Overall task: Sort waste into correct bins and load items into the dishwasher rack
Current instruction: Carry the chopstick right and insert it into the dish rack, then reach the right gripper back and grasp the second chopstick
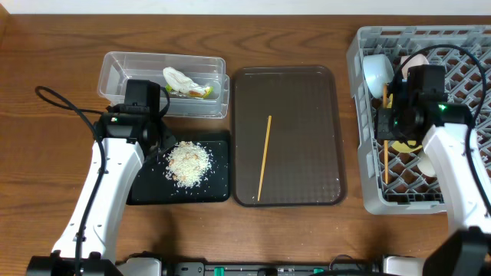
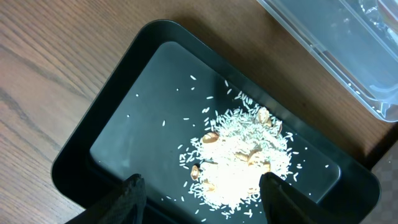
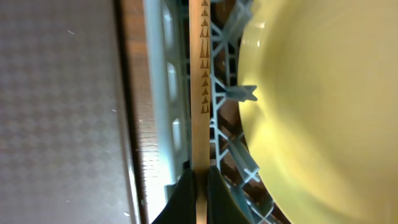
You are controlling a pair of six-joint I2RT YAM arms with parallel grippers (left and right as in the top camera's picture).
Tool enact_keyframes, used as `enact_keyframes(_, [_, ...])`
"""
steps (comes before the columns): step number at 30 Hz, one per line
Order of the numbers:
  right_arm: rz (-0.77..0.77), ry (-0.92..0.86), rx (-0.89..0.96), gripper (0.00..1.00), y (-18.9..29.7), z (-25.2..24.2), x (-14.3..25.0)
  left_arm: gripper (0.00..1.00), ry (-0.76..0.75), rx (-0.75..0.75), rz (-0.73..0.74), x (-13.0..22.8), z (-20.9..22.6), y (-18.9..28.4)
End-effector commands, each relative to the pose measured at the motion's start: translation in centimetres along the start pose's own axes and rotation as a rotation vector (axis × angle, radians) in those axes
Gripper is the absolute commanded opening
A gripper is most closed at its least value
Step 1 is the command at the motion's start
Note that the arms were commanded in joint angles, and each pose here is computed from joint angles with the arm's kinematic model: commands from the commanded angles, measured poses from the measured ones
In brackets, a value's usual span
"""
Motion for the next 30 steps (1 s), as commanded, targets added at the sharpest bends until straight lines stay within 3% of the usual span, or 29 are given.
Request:
enact_keyframes(1, [0.042,0.023,-0.022,0.05,-1.3,0.0,0.1,0.62,0.009,-0.003,-0.005,-0.3,0.0,0.1])
enact_keyframes(9, [-0.059,0.012,-0.022,0.28,0.7,0.2,-1.9,0.62,0.009,-0.003,-0.005,-0.3,0.0,0.1])
enact_keyframes(16, [-0.268,0.035,-0.24,0.32,6.3,4.4,-4.8,0.61,0.009,-0.003,-0.005,-0.3,0.0,0.1])
enact_keyframes(21, [-0.212,0.092,-0.329,0.34,5.5,9.5,-3.7,0.62,0.009,-0.003,-0.005,-0.3,0.0,0.1])
enact_keyframes(30, [-0.036,0.231,-0.389,0.36,-0.4,19.3,0.5,0.62,0.009,-0.003,-0.005,-0.3,0.0,0.1])
Point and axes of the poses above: each gripper's point midway between its finger pads, its own y axis back along the fingers, its own z axis along the line the jaws close on, x = y × z, the point moved 6 cm from there along y, back along the fingers, and after that the axes turned 1 degree about y, right-handed, at the moved point
